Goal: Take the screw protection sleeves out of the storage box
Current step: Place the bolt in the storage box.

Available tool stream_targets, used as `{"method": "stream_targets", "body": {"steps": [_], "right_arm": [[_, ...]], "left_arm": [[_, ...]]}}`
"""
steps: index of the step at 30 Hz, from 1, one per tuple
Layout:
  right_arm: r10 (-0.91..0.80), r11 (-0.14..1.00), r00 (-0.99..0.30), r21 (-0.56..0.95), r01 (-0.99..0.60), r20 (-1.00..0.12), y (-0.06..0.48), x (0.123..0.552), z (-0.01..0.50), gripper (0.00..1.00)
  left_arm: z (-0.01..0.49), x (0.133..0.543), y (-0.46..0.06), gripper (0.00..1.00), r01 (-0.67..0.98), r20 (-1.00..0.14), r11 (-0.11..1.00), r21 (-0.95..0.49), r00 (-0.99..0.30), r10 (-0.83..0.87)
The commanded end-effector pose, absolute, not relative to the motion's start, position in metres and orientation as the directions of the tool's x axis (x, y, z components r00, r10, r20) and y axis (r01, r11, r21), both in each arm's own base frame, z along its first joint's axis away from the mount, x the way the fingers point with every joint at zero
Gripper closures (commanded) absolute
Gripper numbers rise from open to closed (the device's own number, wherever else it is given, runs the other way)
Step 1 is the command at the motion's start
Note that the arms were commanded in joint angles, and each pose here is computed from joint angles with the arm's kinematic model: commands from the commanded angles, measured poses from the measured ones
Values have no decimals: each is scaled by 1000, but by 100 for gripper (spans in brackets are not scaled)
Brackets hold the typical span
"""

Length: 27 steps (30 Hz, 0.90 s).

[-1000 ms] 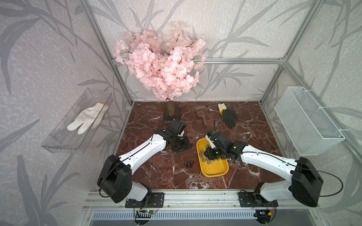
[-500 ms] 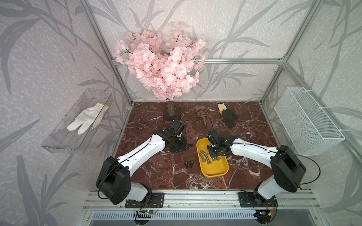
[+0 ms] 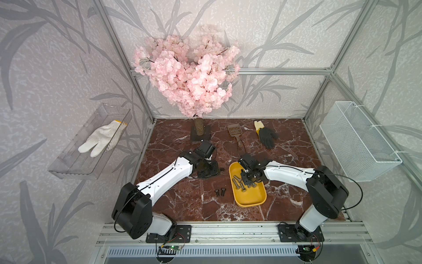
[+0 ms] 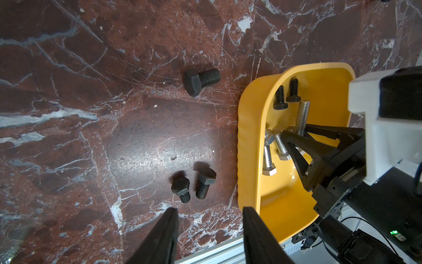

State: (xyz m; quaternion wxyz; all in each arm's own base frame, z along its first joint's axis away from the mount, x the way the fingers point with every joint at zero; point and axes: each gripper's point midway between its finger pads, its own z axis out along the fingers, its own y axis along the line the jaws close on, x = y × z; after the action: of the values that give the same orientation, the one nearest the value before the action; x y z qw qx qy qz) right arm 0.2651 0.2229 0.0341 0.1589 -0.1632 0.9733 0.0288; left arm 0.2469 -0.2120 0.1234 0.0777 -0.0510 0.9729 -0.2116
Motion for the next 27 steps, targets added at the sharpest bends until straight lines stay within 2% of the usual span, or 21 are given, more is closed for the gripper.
{"method": "stream_targets", "body": {"steps": [1,4,13,19,27], "right_arm": [[-312,945,-896,-5,-327,-316,223,269,32,61],[-313,945,-895,-5,-328,-317,222,268,34,57],[-280,947,-879,40,-319,-386,224,268,69,57],[-247,939,-863,111,-326,-440,226,262,95,57],[-239,933,-860,138,-331,-450,228,259,104,57]], "left_arm": [[122,242,-204,51,-65,-133,915,-397,-983,-128],[122,240,-202,52,-68,-131,917,-394,-983,-129],[127,234,-200,53,-73,-130,916,-395,-982,-134],[106,212,-195,54,-96,-93,941,-323,-987,-133],[76,189,-222,62,-21,-61,966,-256,-997,-38]]}}
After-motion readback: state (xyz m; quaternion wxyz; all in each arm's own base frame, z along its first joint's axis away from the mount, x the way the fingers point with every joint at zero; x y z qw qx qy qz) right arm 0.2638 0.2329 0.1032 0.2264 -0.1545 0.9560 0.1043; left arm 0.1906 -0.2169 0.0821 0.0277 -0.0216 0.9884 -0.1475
